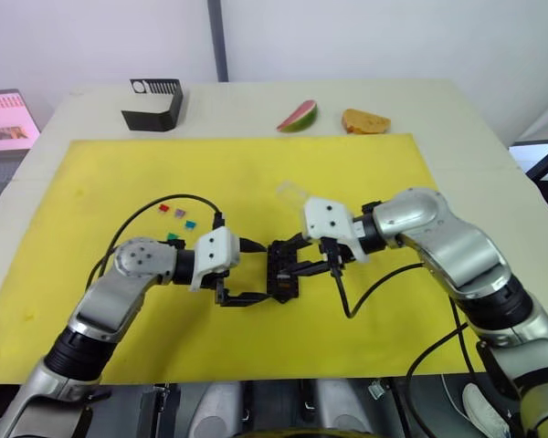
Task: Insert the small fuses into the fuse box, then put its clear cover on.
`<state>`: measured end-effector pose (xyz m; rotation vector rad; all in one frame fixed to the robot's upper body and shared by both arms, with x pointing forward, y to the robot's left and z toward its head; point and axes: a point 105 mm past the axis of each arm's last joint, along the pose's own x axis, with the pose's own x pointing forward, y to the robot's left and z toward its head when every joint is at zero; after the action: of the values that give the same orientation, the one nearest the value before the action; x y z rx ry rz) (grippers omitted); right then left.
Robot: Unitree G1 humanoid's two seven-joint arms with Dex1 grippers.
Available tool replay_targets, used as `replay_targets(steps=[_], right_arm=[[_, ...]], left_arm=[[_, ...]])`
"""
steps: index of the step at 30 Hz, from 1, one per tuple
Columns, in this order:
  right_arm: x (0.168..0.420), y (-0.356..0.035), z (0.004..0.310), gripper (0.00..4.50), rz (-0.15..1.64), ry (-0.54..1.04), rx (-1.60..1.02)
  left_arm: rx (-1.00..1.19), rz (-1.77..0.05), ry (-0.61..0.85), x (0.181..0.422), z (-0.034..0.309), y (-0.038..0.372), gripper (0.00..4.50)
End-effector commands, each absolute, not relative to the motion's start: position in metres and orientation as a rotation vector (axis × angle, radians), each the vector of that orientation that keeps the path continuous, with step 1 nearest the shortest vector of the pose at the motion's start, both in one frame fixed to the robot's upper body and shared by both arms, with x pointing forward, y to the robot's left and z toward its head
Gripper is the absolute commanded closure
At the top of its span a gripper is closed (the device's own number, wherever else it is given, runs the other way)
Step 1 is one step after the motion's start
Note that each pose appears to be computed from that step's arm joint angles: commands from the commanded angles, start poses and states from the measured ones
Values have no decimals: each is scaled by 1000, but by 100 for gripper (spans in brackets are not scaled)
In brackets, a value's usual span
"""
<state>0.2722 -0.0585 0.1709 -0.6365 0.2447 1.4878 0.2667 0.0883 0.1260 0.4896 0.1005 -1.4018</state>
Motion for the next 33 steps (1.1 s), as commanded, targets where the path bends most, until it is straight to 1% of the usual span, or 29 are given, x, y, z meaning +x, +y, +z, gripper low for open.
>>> replay_targets(steps=[1,2,3,5,6,7,11,20,25,31,33], right_arm=[[265,-58,178,261,1493,144,-581],[263,-58,177,261,1494,135,-548],[262,-59,175,285,1488,126,-506],[261,-61,171,352,1474,117,-461],[261,-62,168,404,1467,115,-444],[260,-63,164,445,1461,120,-428],[257,-62,150,445,1445,139,-393],[265,-64,130,445,1385,201,-410],[263,-67,122,445,1386,238,-438],[260,-66,119,445,1407,239,-476],[262,-67,114,445,1388,269,-502]], left_arm=[[507,-1421,60,263,135,87,0],[507,-1423,59,263,135,87,0],[508,-1427,59,263,135,87,0],[510,-1432,60,264,136,87,0],[512,-1435,60,263,136,87,0],[514,-1438,61,263,136,87,0],[520,-1447,63,264,136,86,0],[524,-1448,59,267,138,86,0],[526,-1443,59,267,138,86,0],[528,-1436,57,269,138,86,0],[528,-1435,54,269,138,85,0]])
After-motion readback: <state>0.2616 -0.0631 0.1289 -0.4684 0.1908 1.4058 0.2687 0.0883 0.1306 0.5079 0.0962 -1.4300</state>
